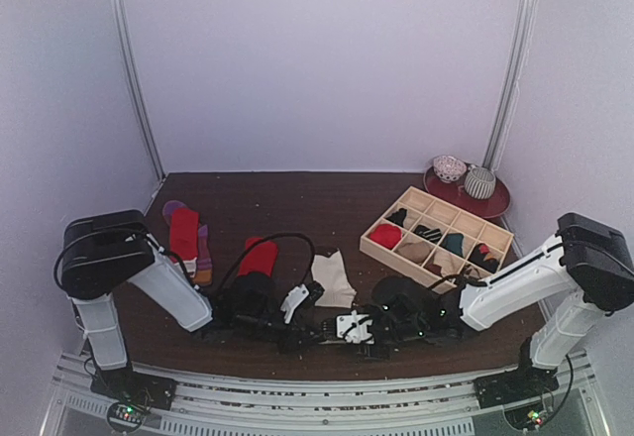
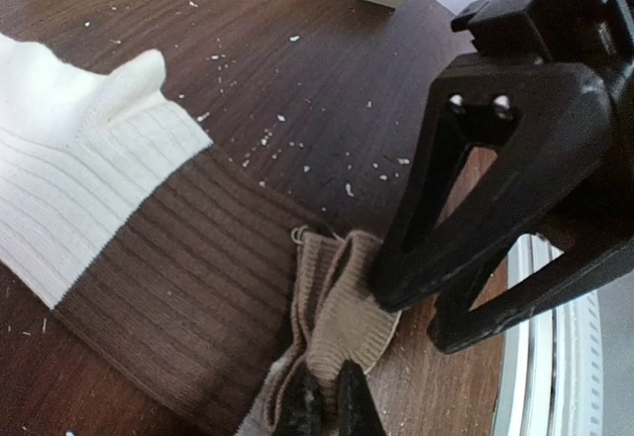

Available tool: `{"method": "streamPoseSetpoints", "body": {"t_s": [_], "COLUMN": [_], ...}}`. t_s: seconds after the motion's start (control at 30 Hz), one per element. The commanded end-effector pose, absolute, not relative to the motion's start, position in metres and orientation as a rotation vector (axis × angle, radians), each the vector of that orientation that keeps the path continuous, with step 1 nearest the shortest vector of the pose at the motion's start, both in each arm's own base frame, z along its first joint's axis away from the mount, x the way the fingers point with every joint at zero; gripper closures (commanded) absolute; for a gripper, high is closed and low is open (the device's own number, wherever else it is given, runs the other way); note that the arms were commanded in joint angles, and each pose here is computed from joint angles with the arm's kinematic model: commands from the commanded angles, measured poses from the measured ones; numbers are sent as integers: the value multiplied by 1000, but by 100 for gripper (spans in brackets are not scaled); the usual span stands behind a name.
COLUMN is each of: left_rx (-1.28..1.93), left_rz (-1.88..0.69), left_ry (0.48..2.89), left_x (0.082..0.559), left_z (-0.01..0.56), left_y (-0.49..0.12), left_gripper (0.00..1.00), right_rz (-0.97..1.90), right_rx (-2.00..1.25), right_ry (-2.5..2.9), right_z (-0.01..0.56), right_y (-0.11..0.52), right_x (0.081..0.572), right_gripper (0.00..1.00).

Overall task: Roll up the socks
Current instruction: Roll the sock at the center of the board.

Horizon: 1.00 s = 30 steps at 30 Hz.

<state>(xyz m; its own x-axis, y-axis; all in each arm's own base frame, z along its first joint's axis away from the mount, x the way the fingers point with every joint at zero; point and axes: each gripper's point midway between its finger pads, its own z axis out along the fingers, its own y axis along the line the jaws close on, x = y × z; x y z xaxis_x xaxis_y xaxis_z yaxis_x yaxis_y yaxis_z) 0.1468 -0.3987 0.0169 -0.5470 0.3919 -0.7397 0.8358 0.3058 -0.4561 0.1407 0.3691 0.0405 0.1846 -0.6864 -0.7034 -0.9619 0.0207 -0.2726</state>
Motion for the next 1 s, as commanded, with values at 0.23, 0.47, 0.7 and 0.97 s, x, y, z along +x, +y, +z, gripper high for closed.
{"method": "streamPoseSetpoints", "body": {"t_s": [0.23,0.47,0.7,0.97], "left_rx": [1182,1215,1175,1258], "left_rz": [-990,-978,-823,-830], "left_ry": [2470,2359,2060,1655], "left_x": [109,118,153,156], "left_z": [-65,-43,32,94], "left_y": [-336,-341,-340,-356], "left_gripper": [100,89,37,30], "right_rz": [278,317,901,1304], "right_rx": [-1754,-1702,-1570,-1325], "right_ry": [1777,2004,2247,2603], "right_z": [-9,-28,-10,-30], "right_y": [345,334,351,349], "right_x": [160,153,117,97], "right_gripper": [70,97,100,100]}}
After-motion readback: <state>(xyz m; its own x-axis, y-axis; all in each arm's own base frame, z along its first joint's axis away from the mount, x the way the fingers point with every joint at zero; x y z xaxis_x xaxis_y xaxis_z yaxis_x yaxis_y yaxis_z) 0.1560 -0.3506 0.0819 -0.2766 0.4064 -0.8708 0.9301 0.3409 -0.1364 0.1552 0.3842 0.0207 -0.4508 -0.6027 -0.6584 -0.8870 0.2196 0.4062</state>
